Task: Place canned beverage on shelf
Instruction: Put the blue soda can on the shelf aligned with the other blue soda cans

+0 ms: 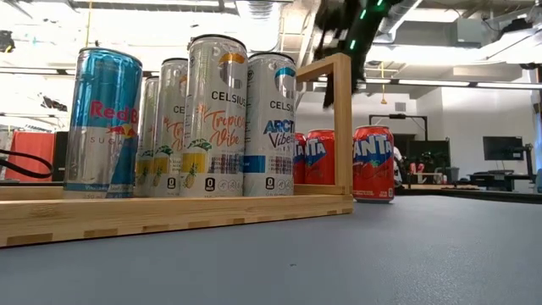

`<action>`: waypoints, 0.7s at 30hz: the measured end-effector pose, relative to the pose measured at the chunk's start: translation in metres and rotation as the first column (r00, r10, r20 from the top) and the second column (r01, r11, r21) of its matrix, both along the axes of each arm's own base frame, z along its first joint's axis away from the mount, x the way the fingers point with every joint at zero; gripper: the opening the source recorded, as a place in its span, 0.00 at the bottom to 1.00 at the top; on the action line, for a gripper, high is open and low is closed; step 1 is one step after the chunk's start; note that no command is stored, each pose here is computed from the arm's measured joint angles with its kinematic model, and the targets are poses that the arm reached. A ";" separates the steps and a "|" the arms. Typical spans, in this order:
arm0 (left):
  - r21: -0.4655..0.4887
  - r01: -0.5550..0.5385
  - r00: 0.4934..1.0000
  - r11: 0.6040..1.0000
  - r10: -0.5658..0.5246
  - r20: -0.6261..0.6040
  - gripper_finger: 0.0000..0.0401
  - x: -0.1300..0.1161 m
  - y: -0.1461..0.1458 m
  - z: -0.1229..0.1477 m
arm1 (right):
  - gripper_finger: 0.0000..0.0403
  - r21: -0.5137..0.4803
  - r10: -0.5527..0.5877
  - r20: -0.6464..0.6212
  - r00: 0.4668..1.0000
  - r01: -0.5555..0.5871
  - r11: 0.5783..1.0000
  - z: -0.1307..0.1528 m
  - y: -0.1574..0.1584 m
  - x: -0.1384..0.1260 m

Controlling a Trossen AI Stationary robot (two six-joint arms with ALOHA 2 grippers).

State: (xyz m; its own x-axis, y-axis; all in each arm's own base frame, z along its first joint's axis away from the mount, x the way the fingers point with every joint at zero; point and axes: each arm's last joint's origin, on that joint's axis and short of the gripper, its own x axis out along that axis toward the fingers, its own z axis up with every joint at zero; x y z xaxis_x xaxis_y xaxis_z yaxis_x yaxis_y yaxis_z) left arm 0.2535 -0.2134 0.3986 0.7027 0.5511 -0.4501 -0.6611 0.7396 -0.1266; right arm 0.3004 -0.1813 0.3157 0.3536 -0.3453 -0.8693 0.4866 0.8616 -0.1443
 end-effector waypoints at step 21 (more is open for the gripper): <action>0.001 -0.049 0.999 0.999 0.049 -0.003 0.73 0.011 0.013 0.000 | 0.60 0.300 0.060 -0.217 0.974 0.008 0.954 -0.129 -0.050 0.031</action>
